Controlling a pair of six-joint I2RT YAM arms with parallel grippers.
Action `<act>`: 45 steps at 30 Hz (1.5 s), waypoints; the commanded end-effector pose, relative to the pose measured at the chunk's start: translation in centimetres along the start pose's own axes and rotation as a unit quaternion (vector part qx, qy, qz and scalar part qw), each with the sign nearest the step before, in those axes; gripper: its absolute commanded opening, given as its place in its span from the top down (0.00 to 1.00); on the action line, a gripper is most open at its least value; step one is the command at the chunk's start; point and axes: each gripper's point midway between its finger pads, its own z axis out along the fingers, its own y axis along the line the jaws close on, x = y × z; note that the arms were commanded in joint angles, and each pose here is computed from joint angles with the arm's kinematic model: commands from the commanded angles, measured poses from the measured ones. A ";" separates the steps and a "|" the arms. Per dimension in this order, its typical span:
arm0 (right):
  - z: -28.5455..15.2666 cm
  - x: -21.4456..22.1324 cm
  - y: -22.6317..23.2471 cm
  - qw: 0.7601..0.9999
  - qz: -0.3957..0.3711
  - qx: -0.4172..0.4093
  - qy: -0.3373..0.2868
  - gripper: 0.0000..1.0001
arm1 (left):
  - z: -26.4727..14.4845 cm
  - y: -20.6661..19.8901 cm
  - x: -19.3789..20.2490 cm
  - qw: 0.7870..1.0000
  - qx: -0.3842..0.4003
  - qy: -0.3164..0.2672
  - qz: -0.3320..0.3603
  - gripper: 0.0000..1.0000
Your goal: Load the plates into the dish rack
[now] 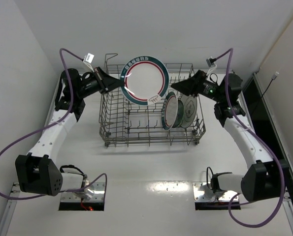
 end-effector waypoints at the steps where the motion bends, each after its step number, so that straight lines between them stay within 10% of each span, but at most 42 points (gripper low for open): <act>1: 0.7 0.5 0.0 1.000 -0.013 -0.019 0.001 0.33 | 0.3 -4.6 -1.3 0.997 0.057 -0.024 0.048 1.00; 9: 0.9 1.3 0.1 0.999 0.012 -0.034 -0.002 0.38 | 3.8 -6.1 2.2 0.995 0.089 0.019 0.030 1.00; 14: 0.8 1.1 -0.8 1.000 0.010 -0.009 0.004 0.90 | 4.4 -6.2 2.7 0.994 0.096 0.041 0.026 1.00; 17: 0.8 -0.3 -1.5 0.999 -0.018 0.044 -0.003 0.98 | 2.9 -3.6 0.6 0.997 0.063 0.036 0.033 0.95; 24: -3.0 -0.6 -8.5 0.930 -0.061 0.363 0.015 1.00 | -2.8 4.7 -4.1 0.991 -0.124 0.000 0.050 0.65; 29: -3.5 -0.1 -9.2 0.905 -0.084 0.416 0.019 1.00 | -7.1 9.7 -6.0 0.973 -0.228 -0.039 0.020 0.31; 45: 3.3 2.9 -9.7 0.817 -0.213 0.525 0.106 1.00 | -12.8 13.4 -6.9 0.967 -0.240 -0.075 -0.037 0.28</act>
